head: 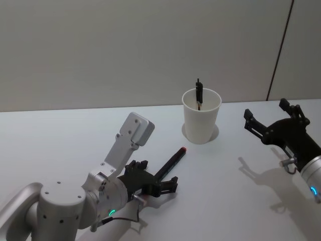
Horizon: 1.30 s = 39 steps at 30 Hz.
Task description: Place the pen into the pen holder.
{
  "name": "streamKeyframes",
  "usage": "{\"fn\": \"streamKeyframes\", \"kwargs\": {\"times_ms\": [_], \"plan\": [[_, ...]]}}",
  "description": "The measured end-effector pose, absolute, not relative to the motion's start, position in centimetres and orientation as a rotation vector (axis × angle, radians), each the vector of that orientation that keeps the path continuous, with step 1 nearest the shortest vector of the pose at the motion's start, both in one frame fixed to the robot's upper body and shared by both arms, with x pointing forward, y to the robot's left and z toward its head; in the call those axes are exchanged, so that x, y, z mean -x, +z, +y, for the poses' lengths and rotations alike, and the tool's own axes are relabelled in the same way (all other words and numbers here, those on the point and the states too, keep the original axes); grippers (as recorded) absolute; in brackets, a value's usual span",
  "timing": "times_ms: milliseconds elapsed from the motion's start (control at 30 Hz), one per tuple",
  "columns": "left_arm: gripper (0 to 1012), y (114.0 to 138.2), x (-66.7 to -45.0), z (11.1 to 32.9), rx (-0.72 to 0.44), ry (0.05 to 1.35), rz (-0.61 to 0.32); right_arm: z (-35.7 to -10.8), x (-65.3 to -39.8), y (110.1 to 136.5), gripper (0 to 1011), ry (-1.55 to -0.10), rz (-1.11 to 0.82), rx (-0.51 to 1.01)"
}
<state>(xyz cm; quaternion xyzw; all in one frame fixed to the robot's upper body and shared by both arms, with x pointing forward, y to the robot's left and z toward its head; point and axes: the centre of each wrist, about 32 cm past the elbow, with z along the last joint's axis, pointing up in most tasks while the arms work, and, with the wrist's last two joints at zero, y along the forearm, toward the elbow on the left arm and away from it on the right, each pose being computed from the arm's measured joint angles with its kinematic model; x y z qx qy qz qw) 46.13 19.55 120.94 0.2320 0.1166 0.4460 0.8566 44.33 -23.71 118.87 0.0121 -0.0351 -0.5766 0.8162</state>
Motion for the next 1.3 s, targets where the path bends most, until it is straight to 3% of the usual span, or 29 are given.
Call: {"fn": "streamKeyframes", "kwargs": {"times_ms": [1300], "plan": [[1001,121.09,-46.53,19.4,-0.48,0.915,0.278,-23.71,-44.33,118.87,1001,-1.23,-0.075,-0.026]]}}
